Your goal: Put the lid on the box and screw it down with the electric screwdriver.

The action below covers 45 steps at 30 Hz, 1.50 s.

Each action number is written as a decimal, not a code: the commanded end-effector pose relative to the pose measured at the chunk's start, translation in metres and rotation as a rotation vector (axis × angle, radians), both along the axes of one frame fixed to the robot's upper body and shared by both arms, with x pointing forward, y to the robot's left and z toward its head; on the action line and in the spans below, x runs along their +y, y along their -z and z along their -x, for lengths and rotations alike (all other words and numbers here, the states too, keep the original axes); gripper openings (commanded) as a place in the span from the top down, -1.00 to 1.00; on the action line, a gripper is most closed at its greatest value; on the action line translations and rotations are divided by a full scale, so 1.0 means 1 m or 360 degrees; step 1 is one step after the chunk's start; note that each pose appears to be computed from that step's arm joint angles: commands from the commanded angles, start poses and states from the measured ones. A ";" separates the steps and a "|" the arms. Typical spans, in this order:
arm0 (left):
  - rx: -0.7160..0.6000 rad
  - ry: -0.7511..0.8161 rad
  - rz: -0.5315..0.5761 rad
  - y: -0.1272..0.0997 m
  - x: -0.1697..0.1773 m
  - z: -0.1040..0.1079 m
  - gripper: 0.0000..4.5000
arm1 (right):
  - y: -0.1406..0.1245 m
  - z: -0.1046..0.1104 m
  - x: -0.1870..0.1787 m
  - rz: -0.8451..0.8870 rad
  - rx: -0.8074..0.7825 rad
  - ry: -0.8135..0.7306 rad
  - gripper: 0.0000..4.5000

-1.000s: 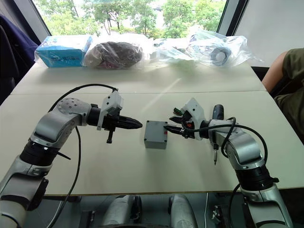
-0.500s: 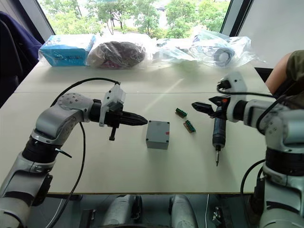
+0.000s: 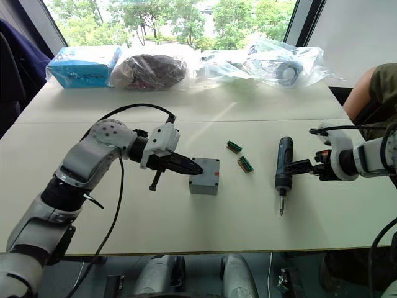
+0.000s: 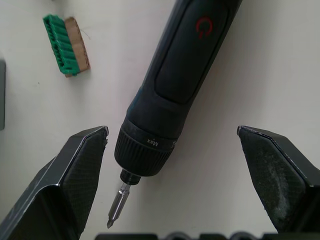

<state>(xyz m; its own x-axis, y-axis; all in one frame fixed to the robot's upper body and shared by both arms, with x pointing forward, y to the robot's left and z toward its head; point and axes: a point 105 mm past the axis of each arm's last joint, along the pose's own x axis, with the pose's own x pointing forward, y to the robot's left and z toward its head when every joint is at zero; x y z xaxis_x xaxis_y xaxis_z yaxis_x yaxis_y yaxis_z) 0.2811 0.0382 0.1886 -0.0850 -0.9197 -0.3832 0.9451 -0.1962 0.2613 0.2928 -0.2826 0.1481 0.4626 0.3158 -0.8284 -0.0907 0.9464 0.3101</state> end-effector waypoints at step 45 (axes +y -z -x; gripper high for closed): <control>0.0170 -0.0467 0.0205 0.019 0.018 -0.039 1.00 | -0.160 -0.037 0.095 -0.0391 -0.2037 -0.0289 0.23</control>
